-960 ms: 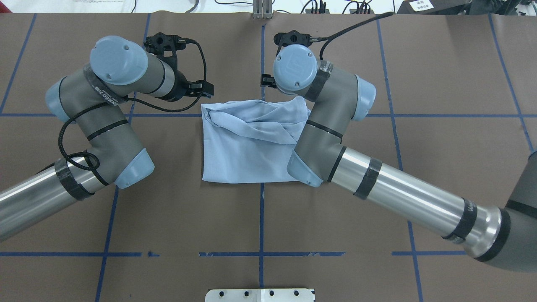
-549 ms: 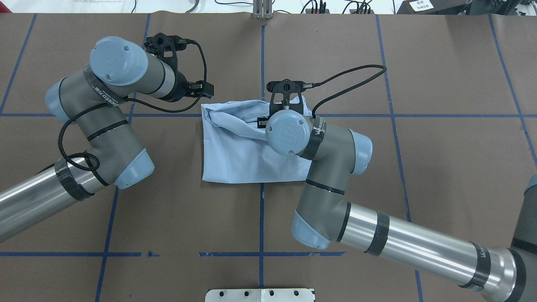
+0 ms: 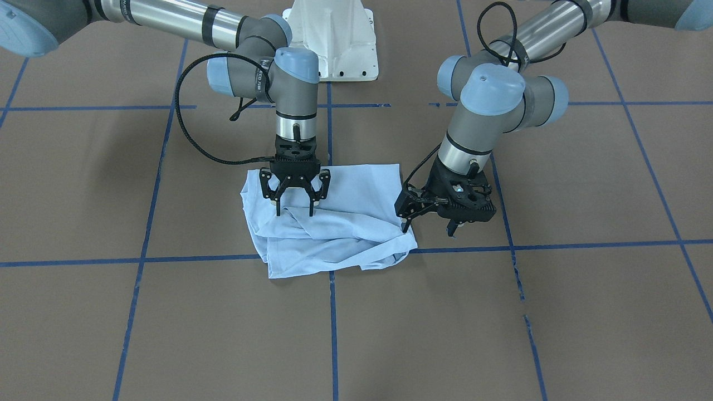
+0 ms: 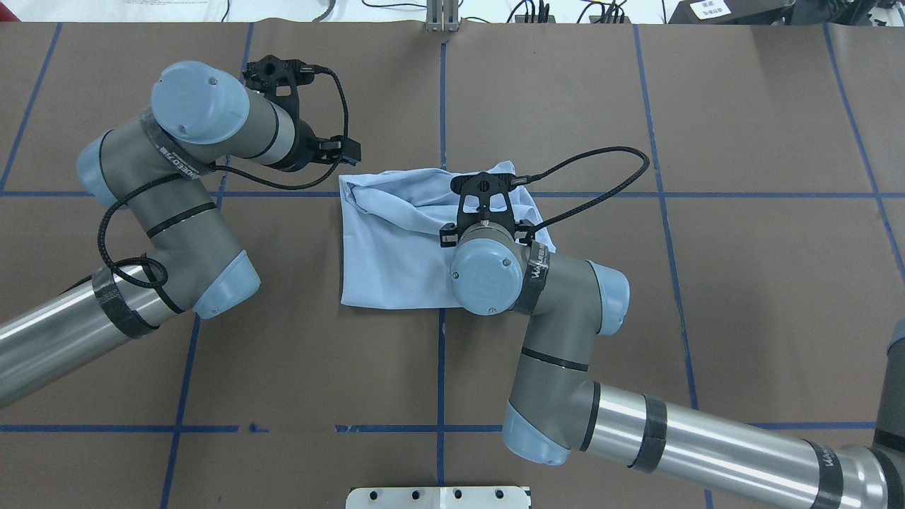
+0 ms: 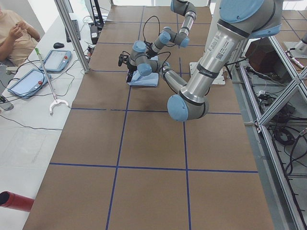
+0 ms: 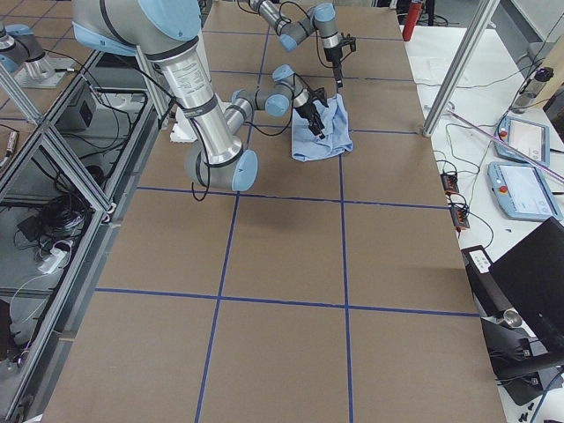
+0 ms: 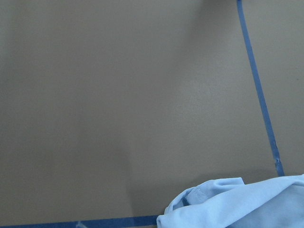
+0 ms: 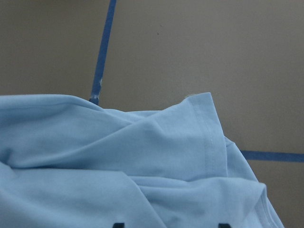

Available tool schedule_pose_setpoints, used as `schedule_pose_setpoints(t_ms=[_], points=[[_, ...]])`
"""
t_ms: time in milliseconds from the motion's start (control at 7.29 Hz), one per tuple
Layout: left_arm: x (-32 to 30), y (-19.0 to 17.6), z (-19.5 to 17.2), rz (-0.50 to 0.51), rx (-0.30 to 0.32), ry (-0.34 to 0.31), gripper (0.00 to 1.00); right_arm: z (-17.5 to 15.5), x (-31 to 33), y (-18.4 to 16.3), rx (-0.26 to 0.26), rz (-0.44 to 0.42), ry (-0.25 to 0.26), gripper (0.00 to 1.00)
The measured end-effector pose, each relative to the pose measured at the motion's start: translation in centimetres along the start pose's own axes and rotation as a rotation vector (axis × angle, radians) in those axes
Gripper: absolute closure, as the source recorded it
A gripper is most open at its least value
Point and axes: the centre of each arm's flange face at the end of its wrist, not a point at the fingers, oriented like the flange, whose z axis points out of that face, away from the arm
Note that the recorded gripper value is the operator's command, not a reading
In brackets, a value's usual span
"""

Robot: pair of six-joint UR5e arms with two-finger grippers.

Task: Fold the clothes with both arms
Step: 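Press the right gripper on the folded shirt's middle and smooth it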

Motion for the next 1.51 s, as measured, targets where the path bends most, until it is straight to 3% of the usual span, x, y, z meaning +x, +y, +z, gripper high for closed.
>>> schedule_pose_setpoints(t_ms=[274, 412, 549, 686, 1097, 1509], points=[[0.0, 0.0, 0.0, 0.000, 0.000, 0.001, 0.00, 0.3, -0.1, 0.8, 0.004, 0.024, 0.006, 0.44], [0.1, 0.0, 0.0, 0.000, 0.000, 0.001, 0.00, 0.6, 0.2, 0.9, 0.013, 0.026, 0.014, 0.58], [0.0, 0.0, 0.0, 0.000, 0.000, 0.000, 0.00, 0.8, 0.4, 1.0, 0.021, 0.026, 0.021, 0.89], [0.0, 0.0, 0.0, 0.000, 0.000, 0.000, 0.00, 0.9, 0.6, 1.1, 0.027, 0.025, 0.025, 1.00], [0.0, 0.0, 0.0, 0.003, -0.001, 0.000, 0.00, 1.1, 0.9, 0.1, 0.052, 0.047, 0.034, 1.00], [0.1, 0.1, 0.0, 0.004, -0.001, 0.000, 0.00, 3.0, 2.6, -4.8, 0.095, 0.091, 0.087, 1.00]])
